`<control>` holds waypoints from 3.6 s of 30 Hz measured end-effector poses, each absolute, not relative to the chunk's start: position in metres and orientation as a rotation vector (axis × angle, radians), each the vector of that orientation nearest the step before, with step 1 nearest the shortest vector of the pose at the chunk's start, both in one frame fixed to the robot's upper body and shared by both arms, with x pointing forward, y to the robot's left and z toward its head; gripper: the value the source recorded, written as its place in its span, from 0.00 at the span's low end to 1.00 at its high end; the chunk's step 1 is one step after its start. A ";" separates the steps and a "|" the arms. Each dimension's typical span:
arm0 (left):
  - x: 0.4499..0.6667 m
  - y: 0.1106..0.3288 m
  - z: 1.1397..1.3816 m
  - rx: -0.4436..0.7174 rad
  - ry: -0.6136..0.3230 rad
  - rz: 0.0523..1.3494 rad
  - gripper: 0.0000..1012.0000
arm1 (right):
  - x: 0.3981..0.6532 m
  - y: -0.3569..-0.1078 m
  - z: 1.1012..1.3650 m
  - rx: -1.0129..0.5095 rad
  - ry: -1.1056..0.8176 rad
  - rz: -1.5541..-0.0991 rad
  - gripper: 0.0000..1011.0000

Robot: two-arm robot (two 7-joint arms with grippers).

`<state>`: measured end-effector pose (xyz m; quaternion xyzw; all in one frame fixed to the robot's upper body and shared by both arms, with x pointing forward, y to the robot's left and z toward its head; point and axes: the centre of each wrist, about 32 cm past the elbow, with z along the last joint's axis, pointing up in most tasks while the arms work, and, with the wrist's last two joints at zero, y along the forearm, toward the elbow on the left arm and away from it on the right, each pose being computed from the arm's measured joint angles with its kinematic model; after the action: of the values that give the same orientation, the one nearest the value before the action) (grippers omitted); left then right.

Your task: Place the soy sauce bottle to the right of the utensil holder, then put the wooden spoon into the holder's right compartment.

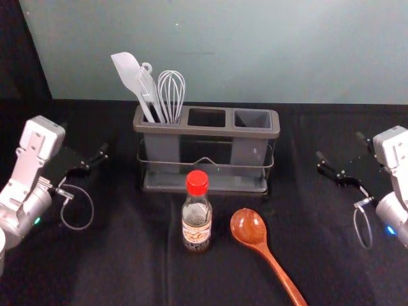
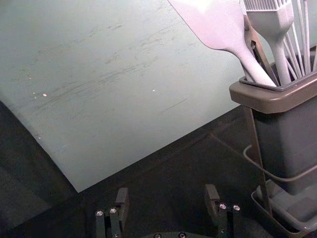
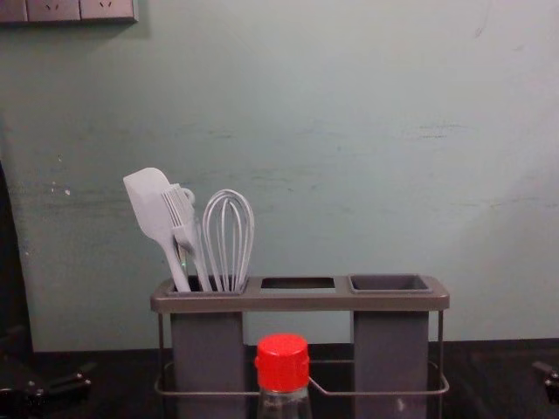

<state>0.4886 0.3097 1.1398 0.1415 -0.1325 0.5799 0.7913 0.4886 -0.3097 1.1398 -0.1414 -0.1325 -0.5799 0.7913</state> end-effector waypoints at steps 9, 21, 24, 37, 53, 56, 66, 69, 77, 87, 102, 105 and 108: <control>0.489 0.310 1.140 0.304 -0.285 1.248 0.99 | 0.489 -0.310 1.140 -0.304 -0.285 -1.248 0.99; 0.489 0.310 1.140 0.304 -0.285 1.248 0.99 | 0.489 -0.310 1.140 -0.304 -0.285 -1.248 0.99; 0.489 0.310 1.140 0.305 -0.285 1.248 0.99 | 0.489 -0.310 1.140 -0.304 -0.285 -1.248 0.99; 0.489 0.310 1.140 0.304 -0.285 1.248 0.99 | 0.479 -0.318 1.150 -0.253 -0.301 -1.256 0.99; 0.489 0.310 1.140 0.305 -0.285 1.248 0.99 | 0.429 -0.344 1.176 -0.066 -0.187 -1.084 0.99; 0.489 0.310 1.140 0.304 -0.285 1.248 0.99 | 0.421 -0.347 1.181 -0.037 -0.145 -0.996 0.99; 0.489 0.310 1.140 0.304 -0.285 1.248 0.99 | 0.414 -0.332 1.180 -0.016 -0.018 -0.750 0.99; 0.489 0.310 1.140 0.304 -0.285 1.248 0.99 | 0.418 -0.321 1.177 -0.014 0.005 -0.704 0.99; 0.489 0.310 1.140 0.305 -0.285 1.248 0.99 | 0.437 -0.293 1.175 -0.030 0.023 -0.613 0.99; 0.489 0.310 1.140 0.304 -0.285 1.248 0.99 | 0.454 -0.259 1.179 -0.066 -0.001 -0.523 0.99; 0.489 0.310 1.140 0.304 -0.285 1.248 0.99 | 0.457 -0.236 1.186 -0.069 -0.021 -0.465 0.99; 0.489 0.310 1.140 0.304 -0.285 1.248 0.99 | 0.461 -0.231 1.186 -0.062 -0.017 -0.463 0.99; 0.489 0.310 1.140 0.304 -0.285 1.248 0.99 | 0.465 -0.226 1.186 -0.055 -0.015 -0.462 0.99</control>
<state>0.4886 0.3097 1.1398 0.1415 -0.1325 0.5799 0.7913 0.4654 -0.2262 1.1857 -0.0271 -0.0076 -0.2290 0.9730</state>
